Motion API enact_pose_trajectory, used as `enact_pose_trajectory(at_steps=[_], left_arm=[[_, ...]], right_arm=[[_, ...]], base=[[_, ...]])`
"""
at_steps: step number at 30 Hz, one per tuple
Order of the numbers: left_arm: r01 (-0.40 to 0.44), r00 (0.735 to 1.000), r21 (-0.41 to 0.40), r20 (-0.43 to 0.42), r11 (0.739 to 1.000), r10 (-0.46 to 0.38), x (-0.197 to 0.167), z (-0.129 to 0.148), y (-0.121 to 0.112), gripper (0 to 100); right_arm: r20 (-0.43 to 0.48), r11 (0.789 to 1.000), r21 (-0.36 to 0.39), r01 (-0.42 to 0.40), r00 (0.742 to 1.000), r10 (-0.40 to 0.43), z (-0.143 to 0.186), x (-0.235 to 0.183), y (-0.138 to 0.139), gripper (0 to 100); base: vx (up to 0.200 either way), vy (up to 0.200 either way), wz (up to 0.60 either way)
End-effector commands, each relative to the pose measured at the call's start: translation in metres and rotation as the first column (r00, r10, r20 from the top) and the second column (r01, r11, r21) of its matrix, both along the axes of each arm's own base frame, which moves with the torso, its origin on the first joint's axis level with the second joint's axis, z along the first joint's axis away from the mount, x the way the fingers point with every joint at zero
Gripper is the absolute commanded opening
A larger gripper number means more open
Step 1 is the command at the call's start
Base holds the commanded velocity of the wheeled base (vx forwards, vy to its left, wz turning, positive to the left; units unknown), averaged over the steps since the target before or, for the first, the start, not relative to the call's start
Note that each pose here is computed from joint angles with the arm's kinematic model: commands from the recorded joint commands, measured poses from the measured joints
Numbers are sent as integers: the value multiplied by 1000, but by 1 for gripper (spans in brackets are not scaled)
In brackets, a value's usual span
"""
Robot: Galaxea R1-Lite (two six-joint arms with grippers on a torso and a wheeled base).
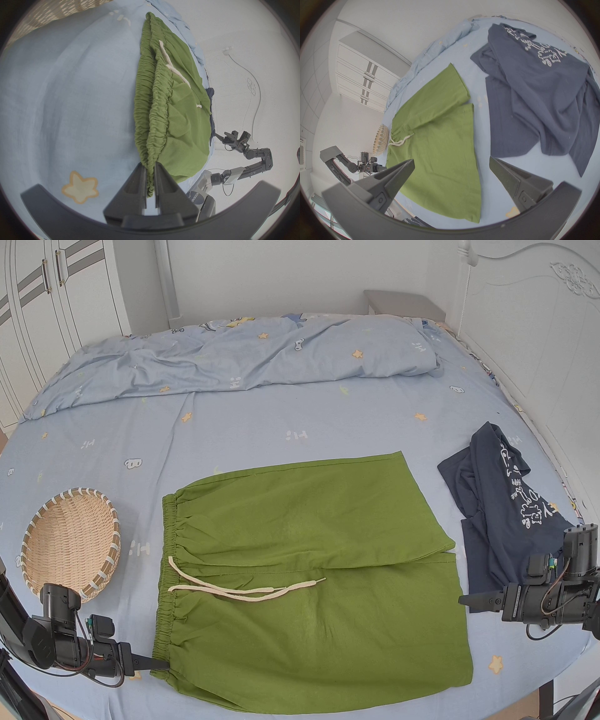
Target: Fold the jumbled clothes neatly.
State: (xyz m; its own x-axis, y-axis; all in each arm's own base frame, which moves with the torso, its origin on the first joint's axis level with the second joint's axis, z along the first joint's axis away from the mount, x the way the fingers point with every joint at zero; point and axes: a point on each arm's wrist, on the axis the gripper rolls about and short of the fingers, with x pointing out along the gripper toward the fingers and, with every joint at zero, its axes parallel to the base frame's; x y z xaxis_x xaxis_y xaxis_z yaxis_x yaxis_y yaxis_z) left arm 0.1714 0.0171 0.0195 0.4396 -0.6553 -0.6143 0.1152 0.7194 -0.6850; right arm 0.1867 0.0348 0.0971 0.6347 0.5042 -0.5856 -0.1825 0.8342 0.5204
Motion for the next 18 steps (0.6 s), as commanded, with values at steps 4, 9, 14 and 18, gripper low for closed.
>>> enact_pose_trajectory(at_steps=[4, 9, 14, 18], left_arm=[[-60, 998, -5, -11, 998, 59, -22, 2, 6, 0], [-77, 997, -5, -10, 997, 77, -22, 2, 9, 0], [-89, 996, -4, -7, 996, 89, -21, 2, 11, 0], [-97, 995, -4, -6, 995, 97, -22, 3, 12, 0]], right_arm=[[-112, 1000, -20, -10, 994, 8, -23, -30, -4, 100], [-223, 999, -25, -40, 974, 34, -43, -58, -8, 100], [-282, 995, 13, -100, 954, 100, -51, -69, -8, 100], [-307, 987, 68, -143, 939, 157, -53, -72, -7, 100]], base=[[0, 0, 0], [0, 0, 0], [0, 0, 0], [0, 0, 0]])
